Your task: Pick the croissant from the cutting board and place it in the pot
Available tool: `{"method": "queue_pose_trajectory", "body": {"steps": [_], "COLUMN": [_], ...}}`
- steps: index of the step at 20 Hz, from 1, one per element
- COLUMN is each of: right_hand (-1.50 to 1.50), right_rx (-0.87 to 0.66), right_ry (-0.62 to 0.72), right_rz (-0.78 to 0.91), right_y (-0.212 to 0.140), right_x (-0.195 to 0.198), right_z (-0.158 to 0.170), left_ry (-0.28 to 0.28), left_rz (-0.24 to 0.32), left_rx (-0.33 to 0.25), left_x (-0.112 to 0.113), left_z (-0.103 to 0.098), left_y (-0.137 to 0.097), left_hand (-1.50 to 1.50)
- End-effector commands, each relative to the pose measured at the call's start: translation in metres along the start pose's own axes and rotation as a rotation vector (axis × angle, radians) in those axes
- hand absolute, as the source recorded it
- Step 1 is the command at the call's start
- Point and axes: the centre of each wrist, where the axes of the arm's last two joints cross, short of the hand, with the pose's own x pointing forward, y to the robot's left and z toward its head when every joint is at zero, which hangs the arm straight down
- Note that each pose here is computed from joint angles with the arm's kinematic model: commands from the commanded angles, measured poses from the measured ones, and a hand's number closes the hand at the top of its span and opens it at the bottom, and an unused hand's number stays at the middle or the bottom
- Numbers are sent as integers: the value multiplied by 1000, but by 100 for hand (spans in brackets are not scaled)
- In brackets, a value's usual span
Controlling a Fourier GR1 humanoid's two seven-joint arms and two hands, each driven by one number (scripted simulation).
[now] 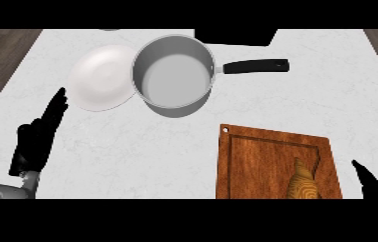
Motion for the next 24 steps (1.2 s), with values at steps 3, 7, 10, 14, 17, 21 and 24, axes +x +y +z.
{"method": "queue_pose_trajectory", "body": {"steps": [3, 7, 10, 14, 17, 21, 24], "right_hand": [-150, -150, -150, -150, -150, -150, -150], "right_rx": [40, 76, 86, 75, 62, 85, 108], "right_ry": [197, 213, 227, 255, 255, 270, 264], "right_rz": [82, 99, 115, 117, 133, 125, 138], "right_y": [8, 21, 24, 36, 28, 36, 43], "right_x": [32, 40, 49, 47, 63, 73, 73], "right_z": [-16, -23, -32, -34, -45, -51, -46], "left_ry": [8, 10, 35, 24, 39, 32, 31], "left_rz": [2, 5, 15, 14, -2, 4, 13], "left_rx": [24, 18, 25, 38, 38, 39, 33], "left_x": [3, 10, -13, -9, -10, -10, -12], "left_z": [-4, -2, 7, 12, 4, 8, 11], "left_y": [8, 12, 7, 10, 18, 12, 14], "left_hand": [0, 0, 0, 0, 0, 0, 0]}}
